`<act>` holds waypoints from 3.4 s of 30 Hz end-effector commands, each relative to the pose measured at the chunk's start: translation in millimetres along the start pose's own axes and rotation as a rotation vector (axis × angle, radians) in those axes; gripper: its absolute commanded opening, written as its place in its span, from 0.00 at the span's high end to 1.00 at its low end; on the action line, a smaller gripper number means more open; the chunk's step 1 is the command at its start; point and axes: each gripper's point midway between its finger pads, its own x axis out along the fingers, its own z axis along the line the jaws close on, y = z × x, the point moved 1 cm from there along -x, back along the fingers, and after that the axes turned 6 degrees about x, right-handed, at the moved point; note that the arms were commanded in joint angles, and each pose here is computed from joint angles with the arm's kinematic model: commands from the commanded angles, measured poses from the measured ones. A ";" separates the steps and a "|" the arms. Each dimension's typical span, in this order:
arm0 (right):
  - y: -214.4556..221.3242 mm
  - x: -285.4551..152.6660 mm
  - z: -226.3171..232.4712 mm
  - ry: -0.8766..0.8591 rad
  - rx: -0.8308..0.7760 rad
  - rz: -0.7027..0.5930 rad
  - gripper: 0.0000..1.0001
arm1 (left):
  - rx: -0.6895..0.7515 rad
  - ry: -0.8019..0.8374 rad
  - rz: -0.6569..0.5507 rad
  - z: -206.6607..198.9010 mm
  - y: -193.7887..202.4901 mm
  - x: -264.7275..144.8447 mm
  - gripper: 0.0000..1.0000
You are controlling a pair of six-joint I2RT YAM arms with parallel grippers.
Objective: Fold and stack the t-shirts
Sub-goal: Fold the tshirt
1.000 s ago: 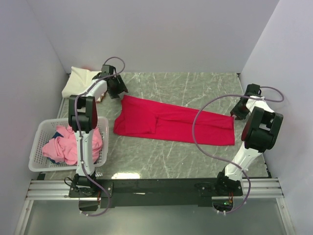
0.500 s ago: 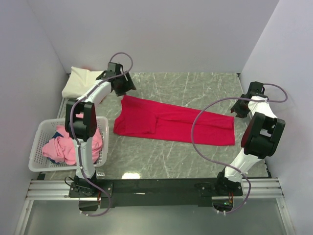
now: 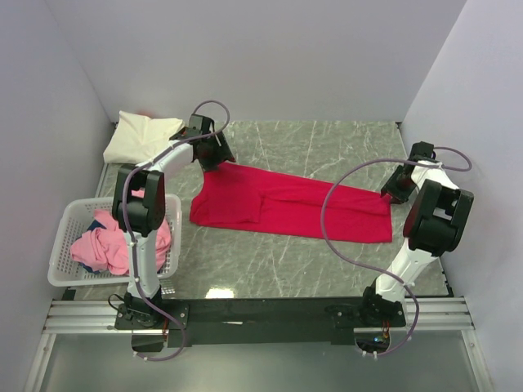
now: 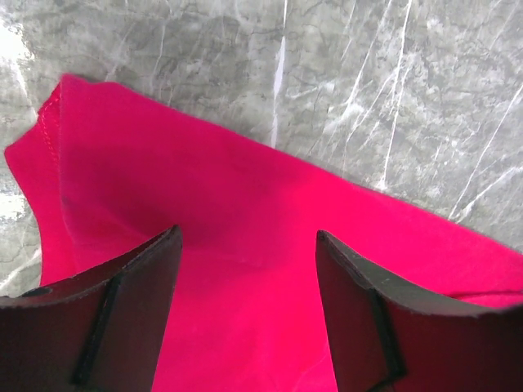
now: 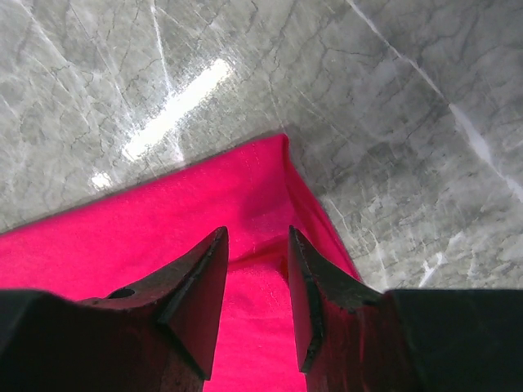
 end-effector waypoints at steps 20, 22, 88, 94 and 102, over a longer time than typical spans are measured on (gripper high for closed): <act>32.1 -4.1 -4.4 0.067 -0.064 0.071 0.67 | 0.020 0.014 0.024 9.6 16.1 5.1 0.29; 36.4 -6.4 -4.9 0.067 -0.063 0.078 0.68 | 0.019 0.013 0.026 11.8 19.0 3.5 0.29; 95.2 -12.7 30.6 0.049 -0.164 0.191 0.65 | -0.012 0.062 0.068 4.0 56.1 -51.1 0.28; 113.7 -4.4 20.4 0.091 -0.135 0.267 0.66 | -0.007 0.022 0.128 19.0 57.5 -14.9 0.28; 145.6 -10.9 15.4 0.128 -0.075 0.372 0.66 | 0.044 -0.077 0.145 35.5 29.0 32.9 0.28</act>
